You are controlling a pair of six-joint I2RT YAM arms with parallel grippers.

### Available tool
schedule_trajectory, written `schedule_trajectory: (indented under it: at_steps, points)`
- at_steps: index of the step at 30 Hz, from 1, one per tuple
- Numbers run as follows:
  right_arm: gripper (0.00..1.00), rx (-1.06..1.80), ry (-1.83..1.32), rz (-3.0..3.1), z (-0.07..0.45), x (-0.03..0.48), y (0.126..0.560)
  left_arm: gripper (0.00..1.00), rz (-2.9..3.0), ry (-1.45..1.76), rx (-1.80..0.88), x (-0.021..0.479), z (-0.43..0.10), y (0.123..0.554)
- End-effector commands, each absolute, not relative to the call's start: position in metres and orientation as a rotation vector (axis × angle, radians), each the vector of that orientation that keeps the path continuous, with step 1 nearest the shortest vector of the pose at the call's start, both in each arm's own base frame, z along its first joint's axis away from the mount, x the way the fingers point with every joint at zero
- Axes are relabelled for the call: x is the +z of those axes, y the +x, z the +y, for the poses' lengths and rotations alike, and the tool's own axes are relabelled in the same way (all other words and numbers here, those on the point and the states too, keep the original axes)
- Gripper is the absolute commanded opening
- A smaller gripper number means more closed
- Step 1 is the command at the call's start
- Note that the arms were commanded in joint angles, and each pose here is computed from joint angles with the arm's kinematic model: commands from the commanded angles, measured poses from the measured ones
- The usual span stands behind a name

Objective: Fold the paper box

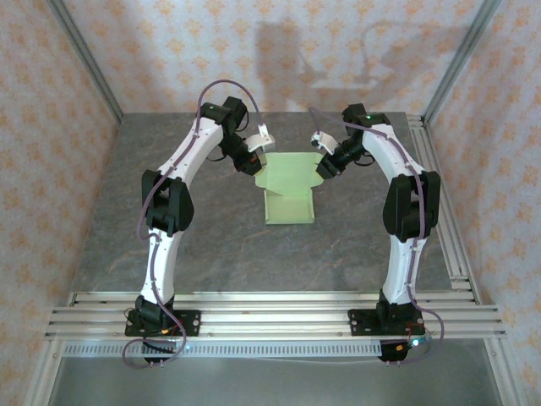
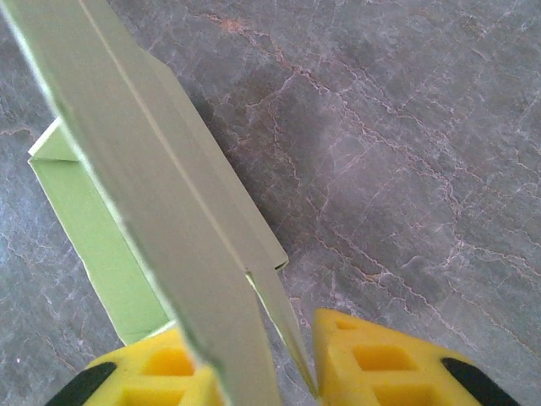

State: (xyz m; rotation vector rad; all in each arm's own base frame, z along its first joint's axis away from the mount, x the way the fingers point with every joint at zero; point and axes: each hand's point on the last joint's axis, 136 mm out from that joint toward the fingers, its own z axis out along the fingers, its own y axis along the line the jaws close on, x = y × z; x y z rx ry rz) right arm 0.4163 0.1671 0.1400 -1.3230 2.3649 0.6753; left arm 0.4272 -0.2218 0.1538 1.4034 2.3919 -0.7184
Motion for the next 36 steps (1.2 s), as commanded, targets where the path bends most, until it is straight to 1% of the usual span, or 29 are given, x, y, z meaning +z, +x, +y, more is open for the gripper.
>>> schedule_trajectory:
  at_steps: [1, 3, 4, 7, 13, 16, 18, 20, 22, 23, 24, 25, 26, 36]
  points:
    - [0.24, 0.659, -1.346, 2.307, 0.169, 0.166, 0.412, 0.00, 2.413, 1.410, -0.741, 0.151, -0.215, 0.425]
    - [0.17, 0.664, -1.347, 2.306, 0.169, 0.166, 0.412, 0.00, 2.414, 1.413, -0.747, 0.151, -0.215, 0.424]
    - [0.17, 0.670, -1.346, 2.305, 0.169, 0.166, 0.412, 0.00, 2.415, 1.414, -0.748, 0.150, -0.215, 0.424]
    - [0.20, 0.687, -1.346, 2.299, 0.171, 0.167, 0.411, 0.00, 2.417, 1.415, -0.742, 0.149, -0.214, 0.424]
    - [0.19, 0.714, -1.313, 2.310, 0.174, 0.170, 0.413, 0.00, 2.415, 1.410, -0.745, 0.149, -0.215, 0.425]
    - [0.20, 0.726, -1.300, 2.324, 0.176, 0.169, 0.414, 0.00, 2.416, 1.406, -0.747, 0.150, -0.215, 0.425]
    - [0.17, 0.737, -1.304, 2.330, 0.176, 0.167, 0.413, 0.00, 2.417, 1.405, -0.747, 0.150, -0.215, 0.426]
    - [0.08, 0.732, -1.311, 2.338, 0.175, 0.165, 0.412, 0.00, 2.418, 1.406, -0.746, 0.150, -0.215, 0.425]
    - [0.07, 0.726, -1.320, 2.345, 0.174, 0.163, 0.411, 0.00, 2.420, 1.408, -0.744, 0.150, -0.215, 0.425]
    - [0.07, 0.726, -1.321, 2.347, 0.174, 0.163, 0.410, 0.00, 2.418, 1.408, -0.746, 0.150, -0.215, 0.425]
    - [0.11, 0.730, -1.325, 2.347, 0.174, 0.163, 0.409, 0.00, 2.416, 1.408, -0.747, 0.151, -0.215, 0.424]
    - [0.16, 0.728, -1.332, 2.341, 0.174, 0.163, 0.409, 0.00, 2.416, 1.407, -0.750, 0.151, -0.215, 0.424]
    - [0.19, 0.728, -1.328, 2.339, 0.174, 0.163, 0.409, 0.00, 2.416, 1.406, -0.752, 0.151, -0.215, 0.424]
    - [0.21, 0.743, -1.323, 2.351, 0.175, 0.153, 0.413, 0.00, 2.416, 1.406, -0.753, 0.152, -0.215, 0.424]
